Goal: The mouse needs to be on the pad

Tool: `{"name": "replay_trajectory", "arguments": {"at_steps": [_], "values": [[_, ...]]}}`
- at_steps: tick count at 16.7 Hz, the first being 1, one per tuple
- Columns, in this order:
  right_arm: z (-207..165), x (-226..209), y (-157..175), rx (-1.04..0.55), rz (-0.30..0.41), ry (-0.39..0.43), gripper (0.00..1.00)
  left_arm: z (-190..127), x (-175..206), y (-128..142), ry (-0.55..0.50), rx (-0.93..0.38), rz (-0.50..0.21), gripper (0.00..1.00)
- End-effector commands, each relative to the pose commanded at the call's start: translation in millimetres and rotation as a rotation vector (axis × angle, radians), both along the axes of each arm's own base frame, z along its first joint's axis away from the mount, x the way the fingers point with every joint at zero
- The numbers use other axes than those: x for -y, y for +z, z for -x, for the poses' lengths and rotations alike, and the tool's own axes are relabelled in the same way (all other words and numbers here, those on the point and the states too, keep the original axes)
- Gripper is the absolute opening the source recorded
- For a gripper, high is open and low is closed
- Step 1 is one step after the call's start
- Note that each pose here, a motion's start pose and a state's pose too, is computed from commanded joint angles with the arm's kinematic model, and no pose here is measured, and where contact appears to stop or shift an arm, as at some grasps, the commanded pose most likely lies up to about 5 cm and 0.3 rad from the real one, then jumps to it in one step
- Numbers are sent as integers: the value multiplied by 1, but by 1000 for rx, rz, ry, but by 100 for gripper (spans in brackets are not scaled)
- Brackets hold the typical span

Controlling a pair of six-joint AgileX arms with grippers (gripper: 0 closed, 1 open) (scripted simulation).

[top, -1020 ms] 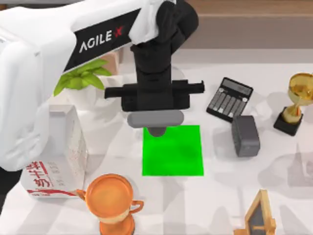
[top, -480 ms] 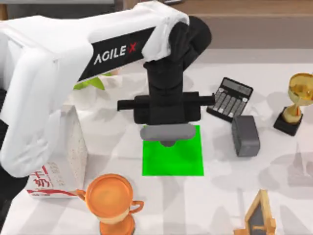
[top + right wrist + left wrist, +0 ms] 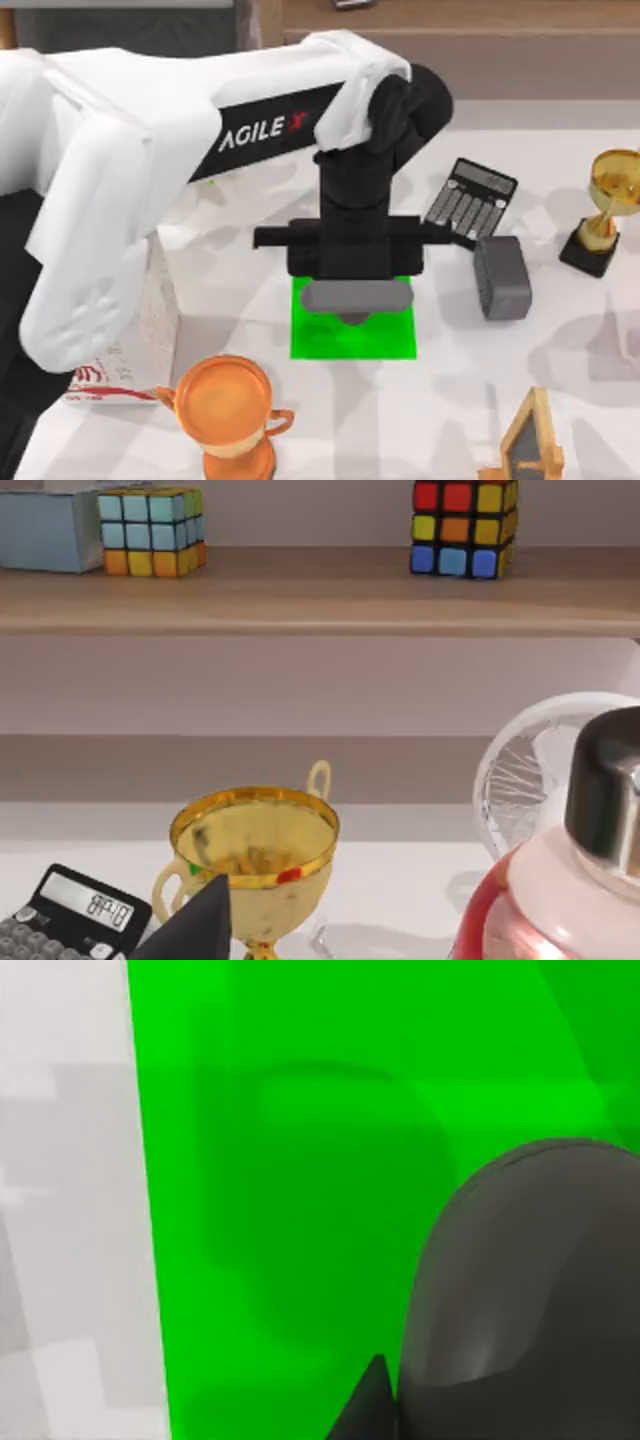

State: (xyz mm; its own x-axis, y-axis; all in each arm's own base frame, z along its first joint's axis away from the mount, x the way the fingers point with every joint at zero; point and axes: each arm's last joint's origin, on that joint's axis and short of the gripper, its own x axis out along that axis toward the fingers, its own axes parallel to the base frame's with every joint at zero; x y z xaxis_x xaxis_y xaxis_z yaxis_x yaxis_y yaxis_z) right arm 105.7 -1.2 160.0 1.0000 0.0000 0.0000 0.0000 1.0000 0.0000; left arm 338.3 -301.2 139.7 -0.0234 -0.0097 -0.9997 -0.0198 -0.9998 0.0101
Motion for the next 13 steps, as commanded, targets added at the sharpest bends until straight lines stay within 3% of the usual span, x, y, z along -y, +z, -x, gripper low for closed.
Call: {"name": "replay_trajectory", "arguments": {"at_steps": [12, 13], "values": [[0, 0, 0, 0, 0, 0, 100, 0, 0, 0, 0, 0, 0, 98], [0, 0, 0, 0, 0, 0, 100, 0, 0, 0, 0, 0, 0, 100]]}}
